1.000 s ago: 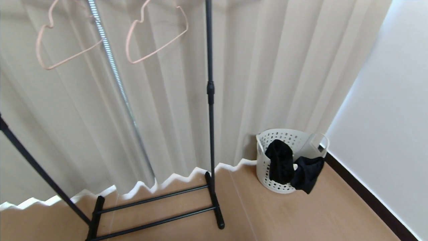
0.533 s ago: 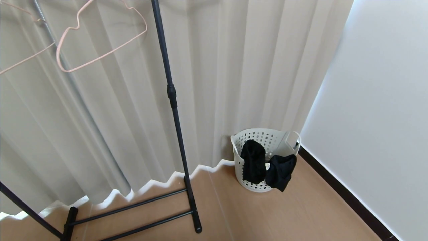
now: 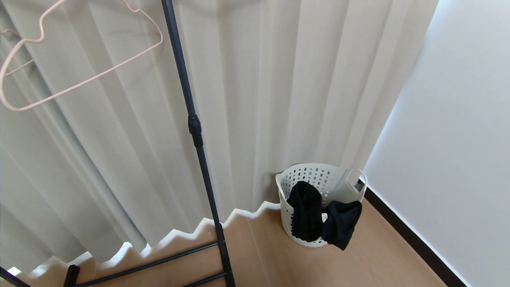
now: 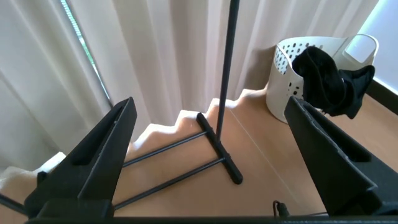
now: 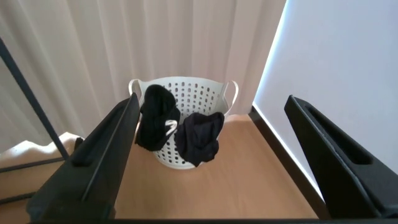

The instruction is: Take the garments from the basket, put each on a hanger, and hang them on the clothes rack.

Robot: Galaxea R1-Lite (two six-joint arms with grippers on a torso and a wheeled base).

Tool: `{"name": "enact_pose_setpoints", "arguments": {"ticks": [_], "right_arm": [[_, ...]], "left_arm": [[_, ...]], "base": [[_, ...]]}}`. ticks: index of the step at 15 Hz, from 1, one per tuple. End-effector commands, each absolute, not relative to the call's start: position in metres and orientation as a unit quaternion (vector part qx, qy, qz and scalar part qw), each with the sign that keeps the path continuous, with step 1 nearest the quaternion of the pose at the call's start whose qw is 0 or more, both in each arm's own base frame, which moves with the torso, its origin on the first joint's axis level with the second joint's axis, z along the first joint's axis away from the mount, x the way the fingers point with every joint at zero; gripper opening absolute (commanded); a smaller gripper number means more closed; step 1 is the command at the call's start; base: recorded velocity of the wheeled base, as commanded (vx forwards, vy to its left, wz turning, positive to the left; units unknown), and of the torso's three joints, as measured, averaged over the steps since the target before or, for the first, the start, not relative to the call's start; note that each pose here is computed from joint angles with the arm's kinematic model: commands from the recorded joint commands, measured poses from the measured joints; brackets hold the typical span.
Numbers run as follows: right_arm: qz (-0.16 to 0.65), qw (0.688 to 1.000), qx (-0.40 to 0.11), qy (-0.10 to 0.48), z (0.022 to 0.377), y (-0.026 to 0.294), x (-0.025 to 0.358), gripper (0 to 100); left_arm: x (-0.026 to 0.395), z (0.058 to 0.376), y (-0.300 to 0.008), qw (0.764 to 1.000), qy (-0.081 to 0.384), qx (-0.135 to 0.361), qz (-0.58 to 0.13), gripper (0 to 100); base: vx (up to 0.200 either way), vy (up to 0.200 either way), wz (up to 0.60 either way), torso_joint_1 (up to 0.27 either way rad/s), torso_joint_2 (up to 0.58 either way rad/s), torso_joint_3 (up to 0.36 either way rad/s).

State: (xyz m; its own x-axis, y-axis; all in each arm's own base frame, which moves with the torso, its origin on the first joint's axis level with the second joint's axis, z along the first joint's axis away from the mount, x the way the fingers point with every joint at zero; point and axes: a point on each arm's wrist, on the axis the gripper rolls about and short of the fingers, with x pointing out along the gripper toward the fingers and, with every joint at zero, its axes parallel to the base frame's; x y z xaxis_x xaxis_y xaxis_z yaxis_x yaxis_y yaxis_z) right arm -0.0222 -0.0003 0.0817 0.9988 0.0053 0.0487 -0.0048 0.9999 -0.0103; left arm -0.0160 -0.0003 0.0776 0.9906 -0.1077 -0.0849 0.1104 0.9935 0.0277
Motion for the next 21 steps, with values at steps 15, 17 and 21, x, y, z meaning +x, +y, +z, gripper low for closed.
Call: {"name": "enact_pose_setpoints", "arguments": {"ticks": [15, 17, 21], "right_arm": [[0.003, 1.000, -0.005, -0.024, 0.0817, -0.0003, -0.0221, 100], [0.003, 1.000, -0.005, -0.024, 0.0817, -0.0003, -0.0221, 100], [0.003, 1.000, -0.005, -0.024, 0.0817, -0.0003, -0.0221, 100]], "left_arm": [[-0.0160, 0.0777, -0.0003, 0.998, 0.041, 0.015, -0.054, 100], [-0.0160, 0.0777, -0.0003, 0.998, 0.041, 0.015, -0.054, 100], [-0.0160, 0.0777, -0.0003, 0.998, 0.041, 0.015, -0.054, 100]], "base": [[0.053, -0.040, -0.04, 0.000, 0.00, 0.000], [0.000, 0.000, 0.00, 0.000, 0.00, 0.000], [0.000, 0.000, 0.00, 0.000, 0.00, 0.000]]}}
